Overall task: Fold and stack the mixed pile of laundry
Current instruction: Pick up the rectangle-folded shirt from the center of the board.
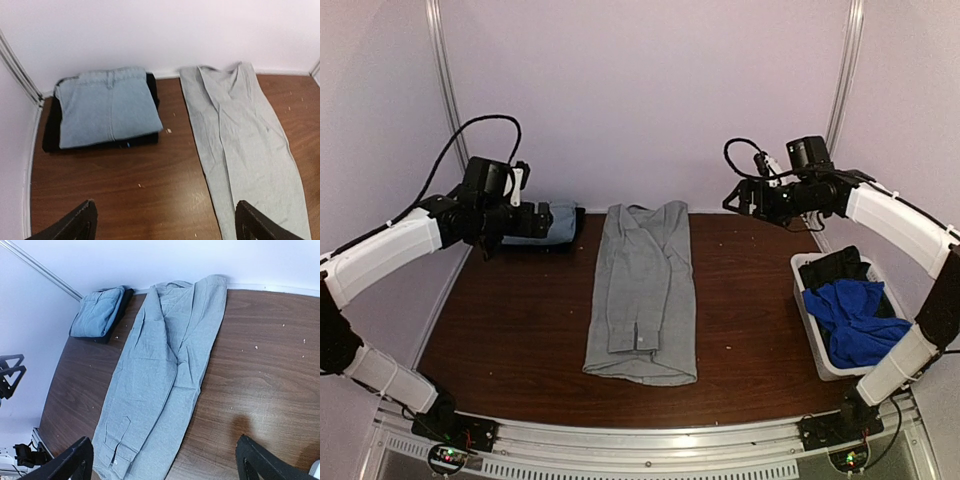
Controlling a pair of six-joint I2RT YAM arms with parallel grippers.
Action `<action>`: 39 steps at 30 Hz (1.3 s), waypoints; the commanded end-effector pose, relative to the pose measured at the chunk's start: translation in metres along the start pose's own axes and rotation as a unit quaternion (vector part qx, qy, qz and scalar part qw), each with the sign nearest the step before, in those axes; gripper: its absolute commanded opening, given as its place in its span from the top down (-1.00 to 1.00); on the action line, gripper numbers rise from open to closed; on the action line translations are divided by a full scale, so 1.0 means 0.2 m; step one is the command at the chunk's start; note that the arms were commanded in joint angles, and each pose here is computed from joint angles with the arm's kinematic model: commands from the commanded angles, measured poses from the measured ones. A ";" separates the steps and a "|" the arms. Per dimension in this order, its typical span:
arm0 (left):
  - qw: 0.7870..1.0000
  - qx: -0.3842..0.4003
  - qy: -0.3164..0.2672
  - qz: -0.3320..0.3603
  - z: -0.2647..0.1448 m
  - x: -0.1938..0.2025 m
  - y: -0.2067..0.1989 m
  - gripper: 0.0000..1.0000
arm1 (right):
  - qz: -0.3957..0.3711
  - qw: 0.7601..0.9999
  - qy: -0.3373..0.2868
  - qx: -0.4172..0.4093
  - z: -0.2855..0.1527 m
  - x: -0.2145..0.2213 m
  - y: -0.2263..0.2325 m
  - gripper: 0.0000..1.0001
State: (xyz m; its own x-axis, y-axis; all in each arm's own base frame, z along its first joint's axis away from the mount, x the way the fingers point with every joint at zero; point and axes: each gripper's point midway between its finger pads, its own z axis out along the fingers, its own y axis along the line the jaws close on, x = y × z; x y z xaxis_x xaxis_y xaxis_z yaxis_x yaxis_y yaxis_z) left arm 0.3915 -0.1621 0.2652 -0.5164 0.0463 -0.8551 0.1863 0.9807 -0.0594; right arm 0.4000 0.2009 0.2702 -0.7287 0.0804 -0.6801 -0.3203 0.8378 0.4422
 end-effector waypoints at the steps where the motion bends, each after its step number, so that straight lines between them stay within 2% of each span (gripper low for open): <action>1: 0.983 0.095 0.153 0.014 0.02 0.43 -0.15 -0.95 | 0.087 0.990 0.089 -0.070 0.14 0.29 0.02 -1.00; 4: 0.958 0.167 0.230 -0.035 -0.07 0.77 -0.24 -0.95 | 0.103 0.975 0.153 -0.121 0.17 0.61 0.20 -1.00; 8: 0.931 0.259 0.237 -0.099 -0.20 0.97 -0.37 -0.75 | 0.144 0.961 0.197 -0.130 0.19 0.93 0.33 -0.85; 12: 0.918 0.262 0.270 -0.128 -0.24 1.13 -0.40 -0.48 | 0.165 0.950 0.236 -0.123 0.22 1.21 0.39 -0.70; 15: 0.908 0.267 0.296 -0.132 -0.24 1.23 -0.44 -0.37 | 0.165 0.945 0.261 -0.113 0.26 1.35 0.42 -0.58; 20: 0.897 0.265 0.320 -0.150 -0.19 1.34 -0.48 -0.10 | 0.172 0.942 0.281 -0.069 0.32 1.47 0.36 -0.36; 28: 0.891 0.260 0.345 -0.141 -0.13 1.44 -0.52 0.12 | 0.177 0.938 0.299 -0.002 0.36 1.57 0.23 -0.08; 35: 0.882 0.262 0.367 -0.137 -0.07 1.53 -0.56 0.29 | 0.171 0.932 0.318 0.016 0.43 1.64 0.19 0.05; 39: 0.874 0.273 0.375 -0.143 -0.05 1.55 -0.61 0.40 | 0.176 0.928 0.327 0.008 0.46 1.67 0.20 0.21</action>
State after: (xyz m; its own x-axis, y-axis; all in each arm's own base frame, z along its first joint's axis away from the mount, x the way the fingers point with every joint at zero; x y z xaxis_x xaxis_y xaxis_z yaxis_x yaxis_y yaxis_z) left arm 0.2014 -0.2574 0.0203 -0.9693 0.1198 -0.2145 0.2294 0.7540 -0.6155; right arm 0.2058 0.3178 0.0299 -0.9996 0.0079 -0.0264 -0.0097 0.7946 0.6071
